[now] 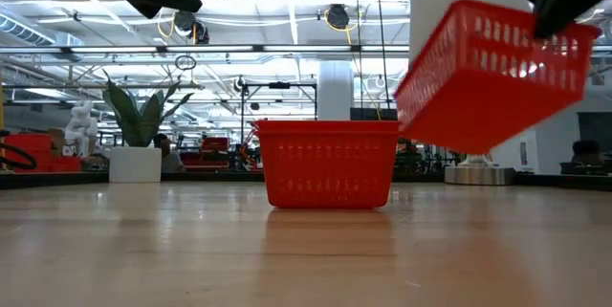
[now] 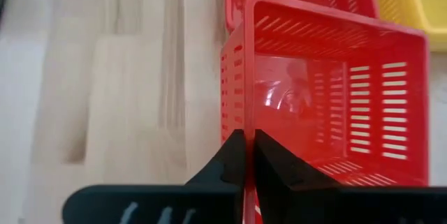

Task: Stack baskets by color
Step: Stack the right red bin on top of the left red bin

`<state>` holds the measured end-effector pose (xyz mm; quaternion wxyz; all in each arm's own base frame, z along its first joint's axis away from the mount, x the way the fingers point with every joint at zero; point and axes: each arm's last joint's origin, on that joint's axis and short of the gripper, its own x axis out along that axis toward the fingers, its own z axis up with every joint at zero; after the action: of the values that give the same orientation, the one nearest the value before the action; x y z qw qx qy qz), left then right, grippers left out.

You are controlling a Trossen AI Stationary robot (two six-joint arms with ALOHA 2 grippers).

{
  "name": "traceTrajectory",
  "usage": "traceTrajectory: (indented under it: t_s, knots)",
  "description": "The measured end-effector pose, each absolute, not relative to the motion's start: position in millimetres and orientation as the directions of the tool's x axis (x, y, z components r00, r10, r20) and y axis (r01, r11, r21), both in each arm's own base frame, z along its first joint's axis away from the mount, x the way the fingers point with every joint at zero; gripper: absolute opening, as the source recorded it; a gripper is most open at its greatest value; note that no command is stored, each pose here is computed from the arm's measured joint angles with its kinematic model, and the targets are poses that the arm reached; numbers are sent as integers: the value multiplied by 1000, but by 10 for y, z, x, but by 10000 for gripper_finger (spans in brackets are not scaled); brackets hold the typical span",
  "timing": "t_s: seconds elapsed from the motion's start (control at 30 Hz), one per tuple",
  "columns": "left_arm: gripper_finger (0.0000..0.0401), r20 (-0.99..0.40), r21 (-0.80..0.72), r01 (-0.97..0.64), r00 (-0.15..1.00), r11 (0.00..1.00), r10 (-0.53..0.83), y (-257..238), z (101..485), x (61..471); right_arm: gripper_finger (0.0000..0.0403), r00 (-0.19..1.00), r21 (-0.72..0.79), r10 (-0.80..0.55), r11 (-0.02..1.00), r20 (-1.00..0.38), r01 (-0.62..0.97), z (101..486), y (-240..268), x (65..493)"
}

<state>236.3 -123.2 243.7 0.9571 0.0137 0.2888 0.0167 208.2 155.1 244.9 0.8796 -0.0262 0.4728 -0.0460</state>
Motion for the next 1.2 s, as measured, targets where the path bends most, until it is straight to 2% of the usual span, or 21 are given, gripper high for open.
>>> traceTrajectory:
  t_s: [0.33,0.67,1.0,1.2]
  knots:
    - [17,-559,29,-32,828,999,42,-1229,2431,2358,5,644,-47,-114,992,-757,121,2748,1623,2152]
    - [17,-596,28,-52,801,998,58,-1212,2391,2329,4,782,-48,-176,982,-597,185,3085,1732,2198]
    - [17,-594,36,-50,802,998,62,-1216,2392,2327,4,812,-190,-239,969,-532,161,3273,1976,2602]
    - [17,-531,112,-26,843,993,82,-1321,2456,2273,5,809,-269,-279,950,-517,156,3285,2029,2811]
